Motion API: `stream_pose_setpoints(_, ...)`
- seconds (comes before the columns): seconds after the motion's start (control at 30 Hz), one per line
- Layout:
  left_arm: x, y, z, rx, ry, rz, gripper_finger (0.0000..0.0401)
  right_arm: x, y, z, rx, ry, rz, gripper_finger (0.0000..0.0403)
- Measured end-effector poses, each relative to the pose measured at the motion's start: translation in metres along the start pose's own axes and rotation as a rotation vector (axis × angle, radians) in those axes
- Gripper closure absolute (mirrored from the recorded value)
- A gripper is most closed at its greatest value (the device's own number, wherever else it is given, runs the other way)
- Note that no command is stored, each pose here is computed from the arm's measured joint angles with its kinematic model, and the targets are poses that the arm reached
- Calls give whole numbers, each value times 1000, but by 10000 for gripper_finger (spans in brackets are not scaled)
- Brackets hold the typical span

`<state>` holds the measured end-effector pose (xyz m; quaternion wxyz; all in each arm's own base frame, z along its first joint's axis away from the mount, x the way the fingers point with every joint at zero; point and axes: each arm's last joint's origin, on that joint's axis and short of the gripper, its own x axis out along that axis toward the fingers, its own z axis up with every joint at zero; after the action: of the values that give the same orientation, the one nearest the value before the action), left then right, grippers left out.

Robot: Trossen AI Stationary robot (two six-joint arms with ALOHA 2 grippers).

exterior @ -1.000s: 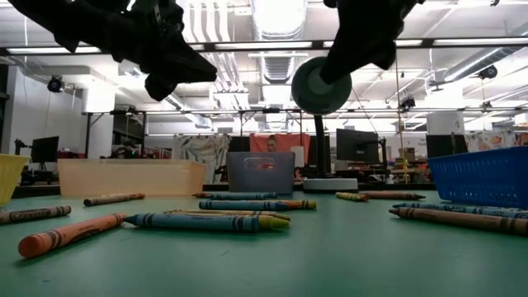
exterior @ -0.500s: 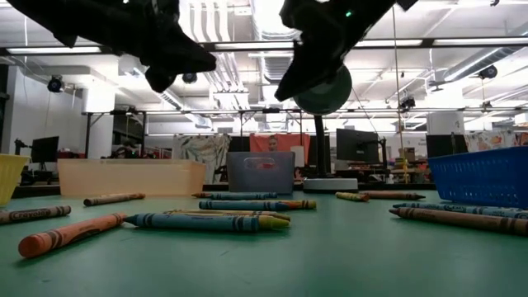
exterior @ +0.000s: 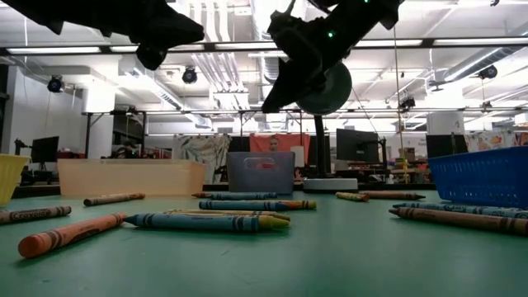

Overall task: Sort crayons
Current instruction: Put the blue crayon into the yellow bin

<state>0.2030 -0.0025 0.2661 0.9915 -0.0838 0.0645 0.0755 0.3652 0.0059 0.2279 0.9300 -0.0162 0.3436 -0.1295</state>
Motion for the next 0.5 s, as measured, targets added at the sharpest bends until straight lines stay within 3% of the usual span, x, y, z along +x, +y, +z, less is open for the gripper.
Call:
stream_pose_setpoints(0.33, 5, -1, 3, -6, -51, -9, 358, 36, 5, -3, 15, -47, -4, 351)
stream_pose_setpoints(0.5, 2, -2, 7, -3, -80, -11, 358, 44, 3, 9, -17, -60, -15, 351)
